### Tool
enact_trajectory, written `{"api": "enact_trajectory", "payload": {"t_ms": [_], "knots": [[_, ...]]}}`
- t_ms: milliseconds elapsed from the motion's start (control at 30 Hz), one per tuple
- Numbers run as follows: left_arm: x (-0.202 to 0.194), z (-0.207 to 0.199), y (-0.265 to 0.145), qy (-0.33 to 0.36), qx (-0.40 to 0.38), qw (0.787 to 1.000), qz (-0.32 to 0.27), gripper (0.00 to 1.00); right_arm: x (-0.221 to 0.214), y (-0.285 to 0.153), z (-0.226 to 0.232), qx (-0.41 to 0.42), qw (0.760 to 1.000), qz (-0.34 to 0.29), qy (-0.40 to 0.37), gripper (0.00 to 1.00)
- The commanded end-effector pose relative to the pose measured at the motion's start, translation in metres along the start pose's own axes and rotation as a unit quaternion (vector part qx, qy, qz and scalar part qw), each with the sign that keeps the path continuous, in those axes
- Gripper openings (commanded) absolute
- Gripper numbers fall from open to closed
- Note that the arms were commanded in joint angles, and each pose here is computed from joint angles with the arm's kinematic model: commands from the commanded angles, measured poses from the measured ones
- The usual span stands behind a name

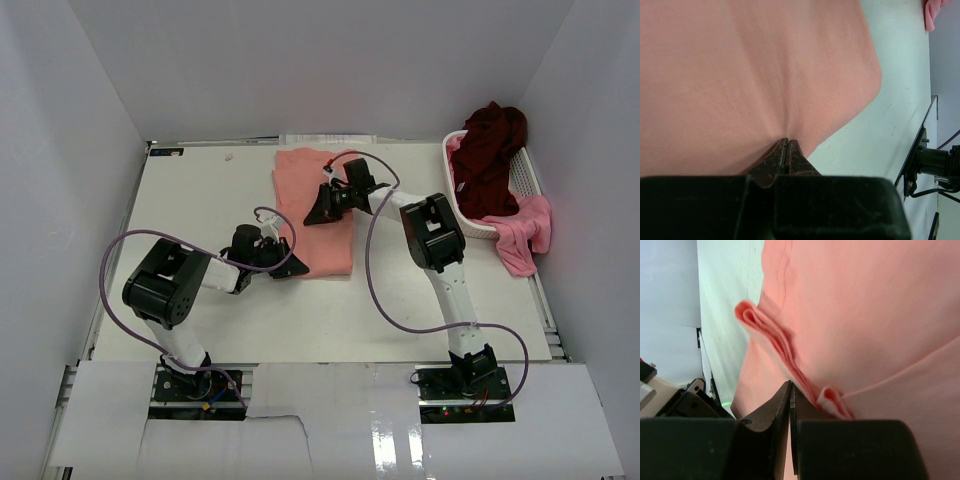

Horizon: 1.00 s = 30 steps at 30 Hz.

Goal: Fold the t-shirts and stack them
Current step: Fold the folded rectangular tshirt in 1/3 of the way

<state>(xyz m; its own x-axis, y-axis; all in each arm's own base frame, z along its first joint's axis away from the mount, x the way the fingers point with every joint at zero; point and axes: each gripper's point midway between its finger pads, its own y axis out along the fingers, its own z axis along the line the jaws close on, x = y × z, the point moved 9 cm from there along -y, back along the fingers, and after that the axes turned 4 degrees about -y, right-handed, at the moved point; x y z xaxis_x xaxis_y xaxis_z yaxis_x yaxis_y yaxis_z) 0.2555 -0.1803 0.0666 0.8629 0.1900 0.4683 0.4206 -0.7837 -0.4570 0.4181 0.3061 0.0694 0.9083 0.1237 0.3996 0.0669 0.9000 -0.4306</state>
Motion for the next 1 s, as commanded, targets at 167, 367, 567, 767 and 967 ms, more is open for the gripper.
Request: {"api": "enact_trajectory", "payload": {"t_ms": [167,367,567,767,967], "knots": [[-0.022,0.003,-0.002,-0.01,0.01,0.999,0.042,0.0,0.044,-0.009,-0.024,-0.029,0.999,-0.04,-0.011,0.08],[-0.016,-0.007,-0.001,-0.009,0.001,0.999,0.034,0.0,0.081,-0.044,0.031,-0.028,0.994,-0.074,-0.076,0.08],[-0.009,-0.017,0.003,-0.01,-0.01,1.0,0.027,0.0,0.041,-0.097,0.086,-0.058,0.991,-0.06,-0.106,0.47],[0.0,-0.028,0.004,-0.012,-0.023,1.0,0.017,0.0,-0.052,-0.149,0.105,-0.128,0.989,-0.021,-0.071,0.94],[0.003,-0.031,0.004,-0.01,-0.019,1.0,0.013,0.0,-0.142,-0.171,0.096,-0.148,0.989,0.02,-0.003,0.98]]}}
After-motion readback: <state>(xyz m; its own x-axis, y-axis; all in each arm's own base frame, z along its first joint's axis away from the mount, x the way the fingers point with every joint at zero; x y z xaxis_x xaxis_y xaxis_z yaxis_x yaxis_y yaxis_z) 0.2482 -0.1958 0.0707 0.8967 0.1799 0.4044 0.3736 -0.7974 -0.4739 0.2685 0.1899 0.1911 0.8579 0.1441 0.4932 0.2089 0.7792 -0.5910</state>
